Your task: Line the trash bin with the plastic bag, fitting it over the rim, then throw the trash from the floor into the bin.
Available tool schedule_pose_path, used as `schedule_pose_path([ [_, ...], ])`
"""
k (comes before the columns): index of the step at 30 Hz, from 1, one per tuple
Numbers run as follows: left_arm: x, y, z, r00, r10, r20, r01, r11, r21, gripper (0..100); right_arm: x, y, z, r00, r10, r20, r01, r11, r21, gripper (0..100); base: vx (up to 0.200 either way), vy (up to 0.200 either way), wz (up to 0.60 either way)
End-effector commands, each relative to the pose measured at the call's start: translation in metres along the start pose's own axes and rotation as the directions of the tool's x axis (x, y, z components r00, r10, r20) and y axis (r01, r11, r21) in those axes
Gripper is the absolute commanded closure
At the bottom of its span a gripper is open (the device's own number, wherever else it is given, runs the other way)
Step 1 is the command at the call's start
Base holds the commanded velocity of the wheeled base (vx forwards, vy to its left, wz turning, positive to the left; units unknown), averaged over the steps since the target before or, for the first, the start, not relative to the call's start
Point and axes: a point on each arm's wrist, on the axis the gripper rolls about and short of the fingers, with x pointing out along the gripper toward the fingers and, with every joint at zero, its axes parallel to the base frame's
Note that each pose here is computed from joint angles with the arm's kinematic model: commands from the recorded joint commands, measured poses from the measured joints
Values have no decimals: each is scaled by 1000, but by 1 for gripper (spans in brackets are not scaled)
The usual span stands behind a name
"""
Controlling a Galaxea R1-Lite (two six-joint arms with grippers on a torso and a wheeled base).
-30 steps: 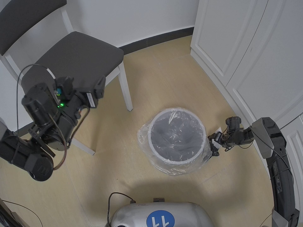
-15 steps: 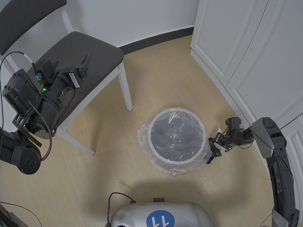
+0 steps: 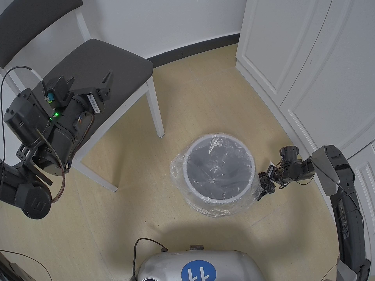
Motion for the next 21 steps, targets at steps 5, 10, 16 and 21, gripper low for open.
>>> schedule_pose_path([
  [5,-6,-12,0,999,-43,13,43,999,-19,0,-4,-1,-8,1000,0,-2,0,1000,-11,100,0,0,0],
  [10,-10,-12,-1,999,-47,23,47,999,15,0,-2,-9,-23,1000,8,7,-8,996,-91,100,0,0,0],
  [16,-15,-12,-6,998,-50,32,47,995,88,0,-3,-11,-26,999,21,32,-17,992,-125,100,0,0,0],
  [21,-22,-12,-7,998,-58,41,51,988,147,0,-28,-6,-10,998,19,63,-8,986,-169,100,0,0,0],
])
